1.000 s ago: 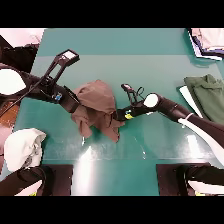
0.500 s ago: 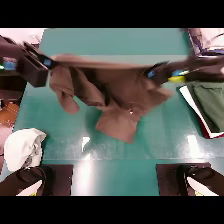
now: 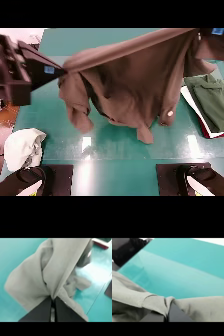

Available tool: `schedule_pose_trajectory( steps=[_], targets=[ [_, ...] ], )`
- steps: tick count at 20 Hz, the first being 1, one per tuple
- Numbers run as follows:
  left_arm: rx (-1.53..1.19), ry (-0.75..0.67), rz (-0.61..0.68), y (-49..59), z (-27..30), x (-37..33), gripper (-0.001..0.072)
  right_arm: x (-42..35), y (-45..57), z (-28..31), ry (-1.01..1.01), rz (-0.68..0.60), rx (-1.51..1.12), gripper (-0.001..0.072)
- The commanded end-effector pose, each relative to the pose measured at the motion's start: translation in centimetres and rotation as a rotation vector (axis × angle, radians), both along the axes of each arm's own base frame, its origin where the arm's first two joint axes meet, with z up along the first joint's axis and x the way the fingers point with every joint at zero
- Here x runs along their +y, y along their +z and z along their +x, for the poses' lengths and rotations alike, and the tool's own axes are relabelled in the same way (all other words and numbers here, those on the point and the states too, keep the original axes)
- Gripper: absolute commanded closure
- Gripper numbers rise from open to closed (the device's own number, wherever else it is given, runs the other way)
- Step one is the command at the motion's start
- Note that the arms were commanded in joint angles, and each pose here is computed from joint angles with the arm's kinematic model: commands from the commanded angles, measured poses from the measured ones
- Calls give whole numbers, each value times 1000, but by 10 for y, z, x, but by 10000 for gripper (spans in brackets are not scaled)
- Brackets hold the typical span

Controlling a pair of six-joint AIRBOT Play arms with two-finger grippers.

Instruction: Fold the shirts.

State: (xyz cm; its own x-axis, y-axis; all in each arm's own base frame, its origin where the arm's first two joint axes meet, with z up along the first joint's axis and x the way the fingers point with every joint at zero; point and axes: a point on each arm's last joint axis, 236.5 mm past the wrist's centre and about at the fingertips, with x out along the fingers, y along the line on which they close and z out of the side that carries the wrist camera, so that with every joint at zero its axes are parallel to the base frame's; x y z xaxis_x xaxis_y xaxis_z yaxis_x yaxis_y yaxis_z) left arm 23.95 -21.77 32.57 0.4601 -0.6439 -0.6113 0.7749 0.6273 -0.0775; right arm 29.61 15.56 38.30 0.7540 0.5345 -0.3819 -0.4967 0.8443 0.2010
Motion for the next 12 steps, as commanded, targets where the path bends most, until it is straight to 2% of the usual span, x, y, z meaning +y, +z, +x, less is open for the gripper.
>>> schedule_pose_trajectory(
  steps=[1,5,8,11,12],
  targets=[
    [78,104,173,-69,30,25,684,5,-48,37,-7,-64,160,700],
    [225,155,246,-203,53,22,684,17,-167,91,-4,-135,450,700],
    [290,216,270,-287,61,31,683,19,-251,99,-3,-183,646,699],
    [338,356,235,-303,90,58,680,17,-288,93,-10,-197,724,700],
    [333,400,205,-293,102,69,490,16,-291,90,-12,-198,728,700]
  ],
)
